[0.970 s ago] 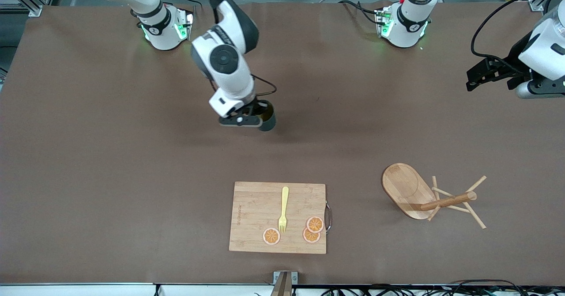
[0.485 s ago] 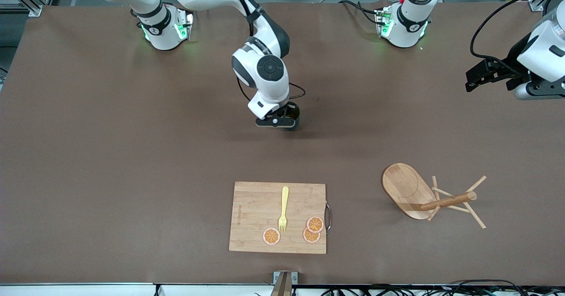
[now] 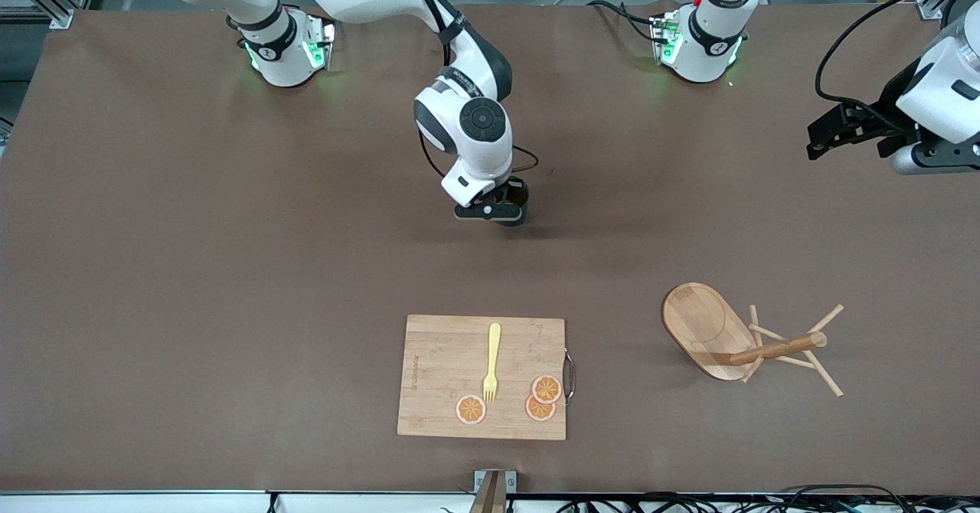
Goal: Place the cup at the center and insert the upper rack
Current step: 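Carry the teal mug with the right gripper toward the table middle, then release the mug and withdraw the right gripper while the left gripper approaches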
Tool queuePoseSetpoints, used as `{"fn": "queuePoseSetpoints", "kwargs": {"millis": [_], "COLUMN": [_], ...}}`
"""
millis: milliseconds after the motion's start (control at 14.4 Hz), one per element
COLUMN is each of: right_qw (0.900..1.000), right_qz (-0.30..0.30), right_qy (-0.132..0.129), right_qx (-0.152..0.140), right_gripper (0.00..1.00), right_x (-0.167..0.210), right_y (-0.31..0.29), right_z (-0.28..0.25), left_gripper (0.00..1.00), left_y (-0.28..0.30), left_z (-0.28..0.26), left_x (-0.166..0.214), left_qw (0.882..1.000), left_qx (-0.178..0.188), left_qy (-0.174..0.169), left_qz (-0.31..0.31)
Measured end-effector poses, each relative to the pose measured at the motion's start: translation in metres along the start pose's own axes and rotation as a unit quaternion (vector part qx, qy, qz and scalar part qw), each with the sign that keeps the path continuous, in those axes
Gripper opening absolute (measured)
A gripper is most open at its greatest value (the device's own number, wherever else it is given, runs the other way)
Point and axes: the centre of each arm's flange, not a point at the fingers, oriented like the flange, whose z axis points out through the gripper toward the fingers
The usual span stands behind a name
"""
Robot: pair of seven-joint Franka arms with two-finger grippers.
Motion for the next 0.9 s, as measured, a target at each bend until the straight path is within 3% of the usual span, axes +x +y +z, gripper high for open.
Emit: {"fn": "queuePoseSetpoints", "kwargs": {"millis": [208,416,693,900], "right_qw": [1.0,0.999,0.999,0.999], "right_qz": [-0.003,-0.012,-0.029,-0.029], "right_qy": [-0.007,-0.025,-0.031,-0.04], "right_qx": [-0.007,-0.016,-0.008,-0.009], "right_gripper": [0.73,0.99,1.0,1.0], "right_x": [0.008,0.022,0.055,0.104], "right_y": [0.002,0.019,0.076,0.159], "right_z": [-0.02,-0.082,-0.164,-0.2], "left_gripper": [1.0,1.0,1.0,1.0], "left_y": [0.003,0.01,0.025,0.056], "left_z": [0.001,0.008,0.024,0.03], "left_x": [0.0,0.005,0.013,0.012], "left_qw": [1.0,1.0,1.0,1.0], "left_qx": [0.0,0.0,0.0,0.002], "left_qy": [-0.001,-0.007,-0.019,-0.023], "left_qz": [0.003,0.009,0.002,-0.019]}}
